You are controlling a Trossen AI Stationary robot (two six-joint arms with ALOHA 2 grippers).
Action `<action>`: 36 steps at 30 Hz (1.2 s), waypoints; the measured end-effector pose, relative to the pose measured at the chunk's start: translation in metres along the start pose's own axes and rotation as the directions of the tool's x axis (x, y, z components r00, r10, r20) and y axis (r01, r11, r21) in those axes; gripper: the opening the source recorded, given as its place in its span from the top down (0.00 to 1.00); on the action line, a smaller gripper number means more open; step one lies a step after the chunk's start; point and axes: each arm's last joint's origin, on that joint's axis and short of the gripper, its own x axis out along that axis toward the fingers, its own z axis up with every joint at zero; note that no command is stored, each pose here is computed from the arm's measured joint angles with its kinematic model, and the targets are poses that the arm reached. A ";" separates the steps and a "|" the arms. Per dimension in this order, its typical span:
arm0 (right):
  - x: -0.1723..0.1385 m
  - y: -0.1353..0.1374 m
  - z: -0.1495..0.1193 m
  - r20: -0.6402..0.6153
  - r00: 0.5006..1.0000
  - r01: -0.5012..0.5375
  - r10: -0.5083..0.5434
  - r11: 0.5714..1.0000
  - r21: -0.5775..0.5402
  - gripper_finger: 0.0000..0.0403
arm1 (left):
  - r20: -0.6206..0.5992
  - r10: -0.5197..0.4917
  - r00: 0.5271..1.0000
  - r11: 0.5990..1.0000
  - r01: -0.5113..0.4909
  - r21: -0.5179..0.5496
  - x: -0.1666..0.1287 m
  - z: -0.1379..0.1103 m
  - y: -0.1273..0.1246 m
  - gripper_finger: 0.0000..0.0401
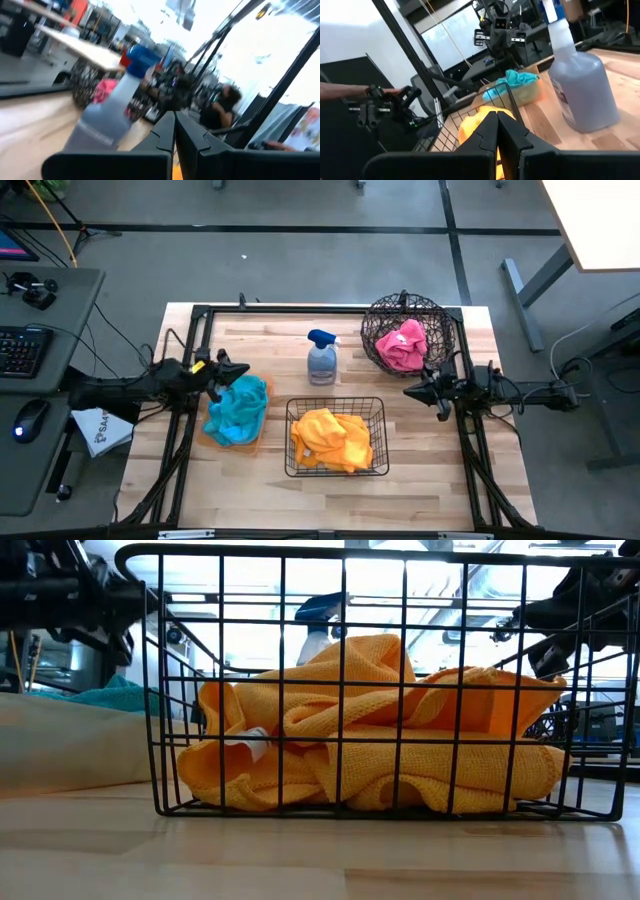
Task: Sort microfiber towel by color & place in baskets
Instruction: Return to home position
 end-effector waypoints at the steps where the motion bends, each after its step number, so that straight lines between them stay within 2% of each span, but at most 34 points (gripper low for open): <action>1: 0.000 0.000 0.000 0.000 1.000 0.000 0.000 1.000 0.000 1.00 | 0.019 -0.007 1.000 1.000 0.007 -0.003 -0.001 0.002 0.000 1.00; 9: 0.001 -0.001 -0.003 -0.028 0.999 0.017 -0.016 1.000 0.002 1.00 | 0.150 -0.021 0.988 1.000 0.023 -0.009 -0.008 0.014 -0.001 1.00; 16: 0.001 -0.002 -0.004 -0.045 0.999 0.024 -0.024 1.000 0.002 1.00 | 0.123 -0.055 0.991 0.998 0.057 -0.018 -0.008 0.012 -0.004 1.00; 27: 0.001 -0.002 -0.004 -0.047 0.999 0.025 -0.025 1.000 0.003 1.00 | 0.115 -0.057 0.992 0.998 0.060 -0.016 -0.008 0.011 -0.005 1.00; 29: 0.001 -0.002 -0.004 -0.047 0.999 0.025 -0.025 1.000 0.003 1.00 | 0.064 -0.069 0.996 0.994 0.062 0.093 -0.008 0.007 -0.004 1.00; 32: 0.001 -0.002 -0.004 -0.047 0.999 0.026 -0.026 1.000 0.003 1.00 | -0.044 -0.122 0.992 0.958 0.129 0.256 -0.008 -0.001 -0.004 1.00; 36: 0.001 -0.002 -0.004 -0.047 0.999 0.026 -0.026 1.000 0.003 1.00 | -0.158 -0.133 0.978 0.920 0.181 0.349 -0.009 -0.010 -0.002 1.00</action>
